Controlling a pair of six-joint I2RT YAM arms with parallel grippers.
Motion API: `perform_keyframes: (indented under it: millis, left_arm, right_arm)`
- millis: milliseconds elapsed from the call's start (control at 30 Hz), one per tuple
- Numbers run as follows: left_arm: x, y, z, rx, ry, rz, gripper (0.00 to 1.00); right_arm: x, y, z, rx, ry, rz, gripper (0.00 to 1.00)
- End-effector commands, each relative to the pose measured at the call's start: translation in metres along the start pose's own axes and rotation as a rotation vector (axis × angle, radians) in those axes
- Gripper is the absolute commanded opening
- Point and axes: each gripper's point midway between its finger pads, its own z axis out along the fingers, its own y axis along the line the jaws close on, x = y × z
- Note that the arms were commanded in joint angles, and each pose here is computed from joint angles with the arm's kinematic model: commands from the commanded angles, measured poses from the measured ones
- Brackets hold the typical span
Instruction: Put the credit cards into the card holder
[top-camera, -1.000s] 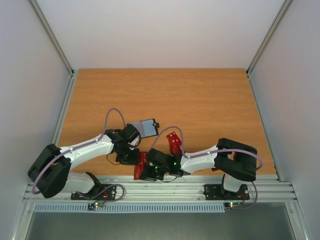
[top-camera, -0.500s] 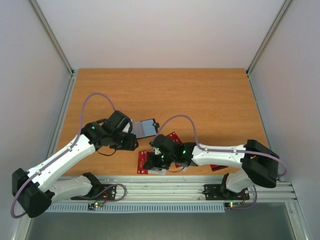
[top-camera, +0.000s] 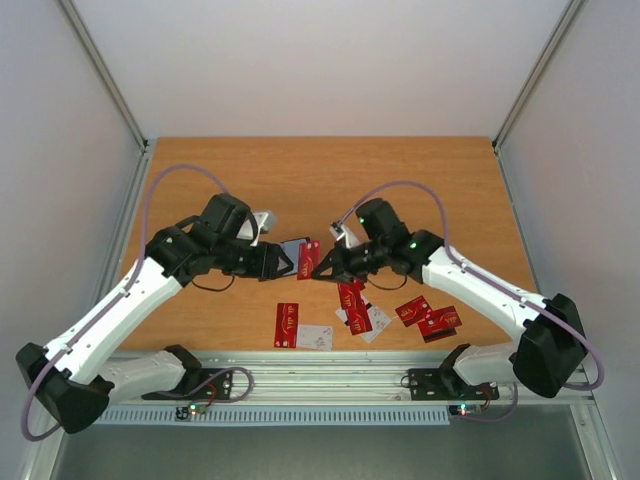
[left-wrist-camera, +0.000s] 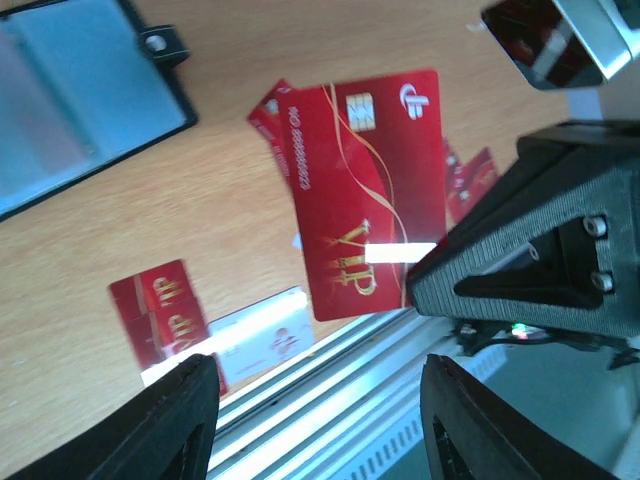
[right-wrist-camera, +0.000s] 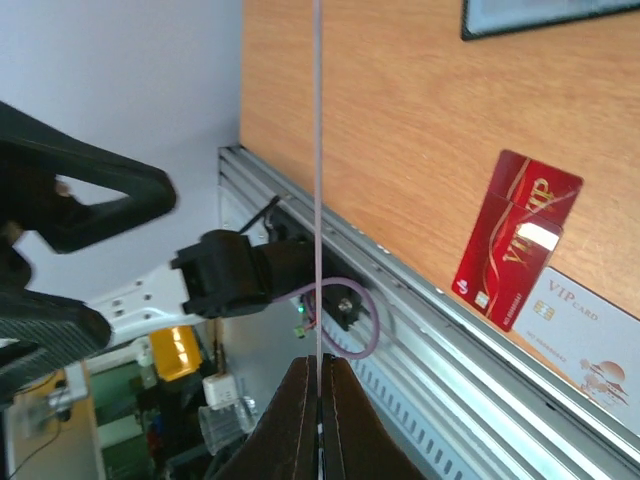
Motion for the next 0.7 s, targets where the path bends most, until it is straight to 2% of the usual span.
perform_keyframes:
  millis: [0, 233, 500, 667]
  left_arm:
    - [-0.026, -0.041, -0.006, 0.188, -0.050, 0.006, 0.58]
    - [-0.065, -0.057, 0.004, 0.385, -0.111, -0.044, 0.58]
    - [-0.113, -0.048, 0.015, 0.565, -0.134, -0.054, 0.58]
    - [-0.138, -0.040, 0.006, 0.644, -0.180, -0.073, 0.53]
  right_arm:
    - [-0.005, 0.019, -0.028, -0.112, 0.060, -0.036, 0.01]
    - [-0.043, 0.030, -0.057, -0.227, 0.010, -0.057, 0.01]
    - [-0.074, 0.036, -0.069, -0.322, -0.010, -0.083, 0.01]
    - [-0.088, 0.047, -0.075, -0.363, -0.032, -0.119, 0.01]
